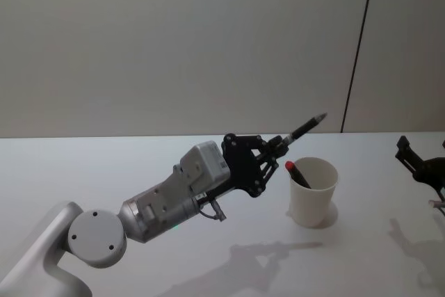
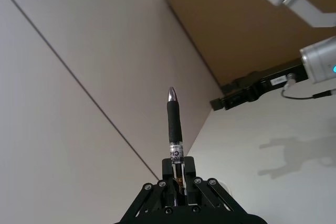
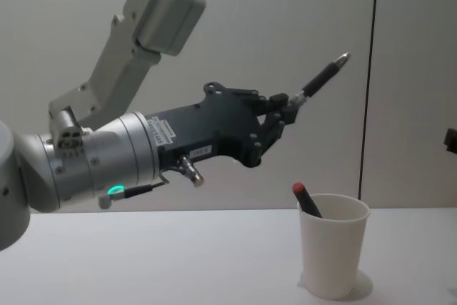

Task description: Place the pen into the pen holder.

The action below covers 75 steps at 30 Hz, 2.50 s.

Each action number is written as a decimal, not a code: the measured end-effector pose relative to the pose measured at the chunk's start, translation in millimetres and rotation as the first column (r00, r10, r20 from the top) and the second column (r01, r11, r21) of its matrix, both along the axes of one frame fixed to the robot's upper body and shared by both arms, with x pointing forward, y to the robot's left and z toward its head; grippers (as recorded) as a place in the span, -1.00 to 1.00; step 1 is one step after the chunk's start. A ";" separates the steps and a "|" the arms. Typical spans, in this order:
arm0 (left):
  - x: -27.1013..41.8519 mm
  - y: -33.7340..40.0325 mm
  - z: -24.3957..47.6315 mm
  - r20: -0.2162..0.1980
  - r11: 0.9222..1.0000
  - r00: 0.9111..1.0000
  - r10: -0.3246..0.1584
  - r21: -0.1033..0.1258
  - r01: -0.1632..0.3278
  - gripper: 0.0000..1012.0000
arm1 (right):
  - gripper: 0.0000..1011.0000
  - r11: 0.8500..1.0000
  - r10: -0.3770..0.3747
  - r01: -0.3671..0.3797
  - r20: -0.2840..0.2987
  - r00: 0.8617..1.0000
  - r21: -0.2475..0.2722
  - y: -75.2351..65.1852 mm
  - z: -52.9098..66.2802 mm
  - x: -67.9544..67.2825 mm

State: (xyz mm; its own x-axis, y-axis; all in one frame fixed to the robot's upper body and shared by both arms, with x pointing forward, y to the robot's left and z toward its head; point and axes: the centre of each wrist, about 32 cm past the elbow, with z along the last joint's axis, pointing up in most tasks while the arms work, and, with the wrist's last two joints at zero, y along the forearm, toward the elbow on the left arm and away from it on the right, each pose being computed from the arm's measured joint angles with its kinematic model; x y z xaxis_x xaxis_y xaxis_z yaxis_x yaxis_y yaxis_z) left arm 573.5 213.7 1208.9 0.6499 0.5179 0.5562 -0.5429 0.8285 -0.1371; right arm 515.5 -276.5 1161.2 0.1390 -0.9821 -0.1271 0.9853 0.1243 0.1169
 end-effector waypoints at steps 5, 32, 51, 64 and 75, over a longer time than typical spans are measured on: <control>0.4 -1.8 1.1 0.013 0.999 0.999 -0.045 0.018 0.045 -0.75 | 0.98 1.000 0.000 0.000 0.000 1.000 0.000 0.0 0.0 0.0; 0.8 -5.5 3.4 0.036 0.992 0.992 -0.121 0.051 0.119 -0.75 | 0.98 0.986 0.164 -0.164 0.066 0.984 -0.011 -4.9 2.5 -8.8; 0.9 -5.8 3.8 0.038 0.990 0.991 -0.129 0.055 0.126 -0.75 | 0.98 0.903 0.427 -0.430 0.136 0.894 -0.012 -15.4 6.3 -22.5; 0.9 -5.8 3.8 0.038 0.990 0.991 -0.130 0.056 0.128 -0.75 | 0.98 0.794 0.594 -0.607 0.181 0.784 0.021 -22.8 6.2 -25.5; 0.9 -5.8 3.8 0.038 0.990 0.991 -0.130 0.056 0.128 -0.75 | 0.98 0.662 0.711 -0.743 0.235 0.663 0.094 -24.2 1.1 -22.8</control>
